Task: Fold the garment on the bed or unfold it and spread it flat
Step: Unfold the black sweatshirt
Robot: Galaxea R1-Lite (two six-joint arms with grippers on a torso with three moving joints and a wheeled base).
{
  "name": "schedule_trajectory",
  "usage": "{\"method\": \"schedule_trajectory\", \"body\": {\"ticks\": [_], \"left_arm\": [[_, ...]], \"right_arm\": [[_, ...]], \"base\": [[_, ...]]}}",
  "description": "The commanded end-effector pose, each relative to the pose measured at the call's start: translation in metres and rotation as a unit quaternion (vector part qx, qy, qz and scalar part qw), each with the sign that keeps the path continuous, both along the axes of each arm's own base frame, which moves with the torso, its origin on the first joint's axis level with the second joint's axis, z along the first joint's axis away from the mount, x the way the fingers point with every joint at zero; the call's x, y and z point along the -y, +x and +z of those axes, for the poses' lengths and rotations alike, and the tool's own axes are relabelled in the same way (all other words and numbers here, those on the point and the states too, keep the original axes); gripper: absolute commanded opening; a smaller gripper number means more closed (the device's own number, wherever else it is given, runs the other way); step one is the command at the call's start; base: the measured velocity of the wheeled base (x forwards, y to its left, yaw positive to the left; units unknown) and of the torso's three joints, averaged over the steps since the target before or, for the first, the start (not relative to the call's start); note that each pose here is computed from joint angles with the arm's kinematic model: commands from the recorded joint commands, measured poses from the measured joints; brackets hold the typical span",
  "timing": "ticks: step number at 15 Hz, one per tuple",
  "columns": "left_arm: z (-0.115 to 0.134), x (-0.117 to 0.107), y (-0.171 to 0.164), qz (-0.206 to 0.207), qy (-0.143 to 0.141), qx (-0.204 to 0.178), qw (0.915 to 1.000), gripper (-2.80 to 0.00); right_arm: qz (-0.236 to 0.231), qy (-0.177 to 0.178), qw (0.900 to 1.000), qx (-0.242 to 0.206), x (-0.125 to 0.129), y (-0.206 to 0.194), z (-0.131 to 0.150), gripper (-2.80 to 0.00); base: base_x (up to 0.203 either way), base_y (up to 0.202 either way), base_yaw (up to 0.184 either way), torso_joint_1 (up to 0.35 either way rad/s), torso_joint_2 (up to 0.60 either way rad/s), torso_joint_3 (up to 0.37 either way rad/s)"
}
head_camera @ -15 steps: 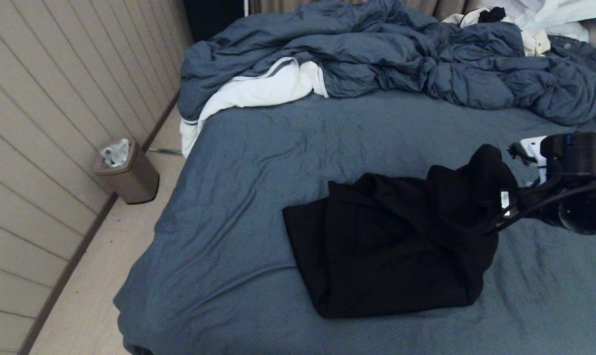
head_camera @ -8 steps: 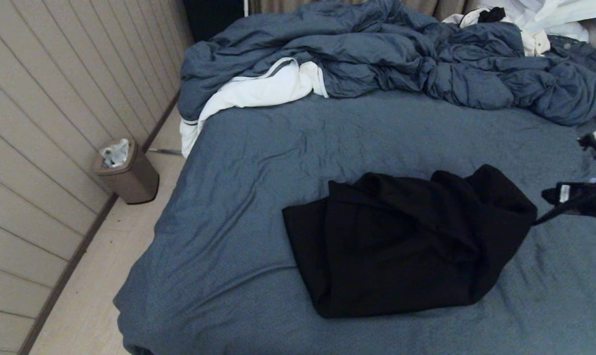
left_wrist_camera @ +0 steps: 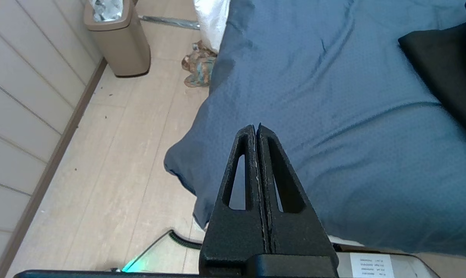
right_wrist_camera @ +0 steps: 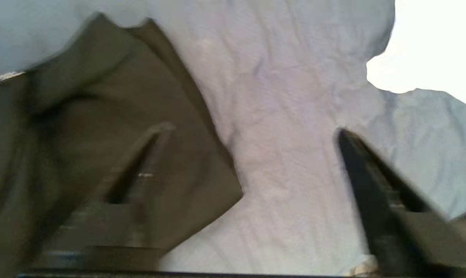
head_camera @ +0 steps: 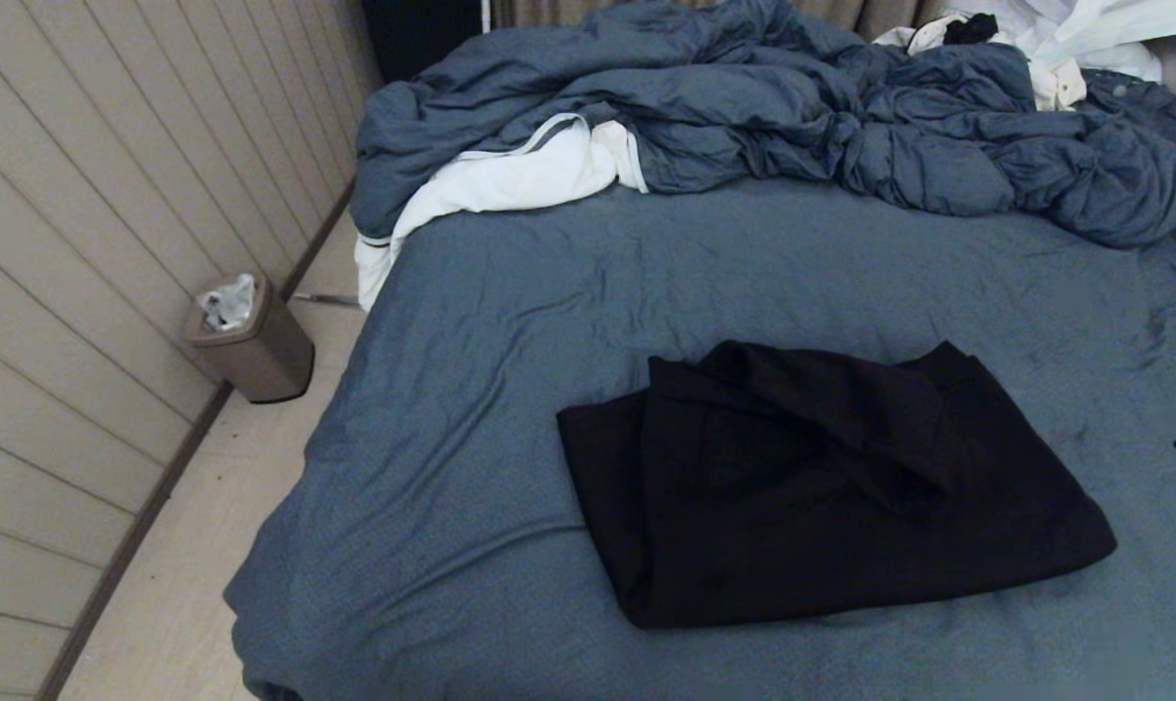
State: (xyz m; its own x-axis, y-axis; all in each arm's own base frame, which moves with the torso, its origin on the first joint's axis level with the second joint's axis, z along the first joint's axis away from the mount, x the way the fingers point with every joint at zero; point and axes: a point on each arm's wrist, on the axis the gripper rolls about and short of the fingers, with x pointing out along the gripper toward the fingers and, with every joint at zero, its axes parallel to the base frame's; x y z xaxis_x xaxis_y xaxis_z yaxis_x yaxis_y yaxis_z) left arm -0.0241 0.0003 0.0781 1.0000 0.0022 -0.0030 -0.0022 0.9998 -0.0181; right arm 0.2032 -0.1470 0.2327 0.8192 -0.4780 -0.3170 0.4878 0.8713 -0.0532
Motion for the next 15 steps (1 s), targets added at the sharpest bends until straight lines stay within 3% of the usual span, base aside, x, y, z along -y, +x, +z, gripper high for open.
{"method": "schedule_trajectory", "body": {"ticks": [1,5,7,9,10,12,15], "left_arm": [[0.0,0.0,0.0,0.0,0.0,0.0,1.0,-2.8],[0.0,0.0,0.0,0.001,0.001,0.0,1.0,-2.8],[0.001,0.0,0.0,0.001,0.004,-0.001,1.0,-2.8],[0.002,0.0,-0.002,0.004,0.009,-0.009,0.9999,-2.8],[0.011,0.0,-0.004,0.003,0.005,-0.001,1.0,-2.8],[0.047,0.0,-0.01,-0.004,-0.027,-0.003,0.9996,-2.8],[0.084,0.003,0.015,-0.063,-0.072,-0.116,0.9887,-2.8]], "right_arm": [[0.017,-0.008,0.999,0.027,-0.015,-0.019,0.012,-2.8],[0.135,0.043,0.99,0.019,-0.049,-0.035,0.014,-2.8],[0.213,0.073,0.974,0.025,-0.069,-0.038,0.018,-2.8],[0.259,0.104,0.96,0.035,-0.087,-0.032,0.023,-2.8],[0.283,0.113,0.952,0.039,-0.096,-0.029,0.026,-2.8],[0.315,0.115,0.941,0.048,-0.108,-0.022,0.039,-2.8],[0.355,0.117,0.926,0.047,-0.121,-0.003,0.061,-2.8]], "base": [[0.0,0.0,0.0,0.0,0.0,0.0],[0.0,0.0,0.0,0.0,0.0,0.0],[0.0,0.0,0.0,0.0,0.0,0.0],[0.0,0.0,0.0,0.0,0.0,0.0],[0.0,0.0,0.0,0.0,0.0,0.0],[0.0,0.0,0.0,0.0,0.0,0.0],[0.0,0.0,0.0,0.0,0.0,0.0]]}}
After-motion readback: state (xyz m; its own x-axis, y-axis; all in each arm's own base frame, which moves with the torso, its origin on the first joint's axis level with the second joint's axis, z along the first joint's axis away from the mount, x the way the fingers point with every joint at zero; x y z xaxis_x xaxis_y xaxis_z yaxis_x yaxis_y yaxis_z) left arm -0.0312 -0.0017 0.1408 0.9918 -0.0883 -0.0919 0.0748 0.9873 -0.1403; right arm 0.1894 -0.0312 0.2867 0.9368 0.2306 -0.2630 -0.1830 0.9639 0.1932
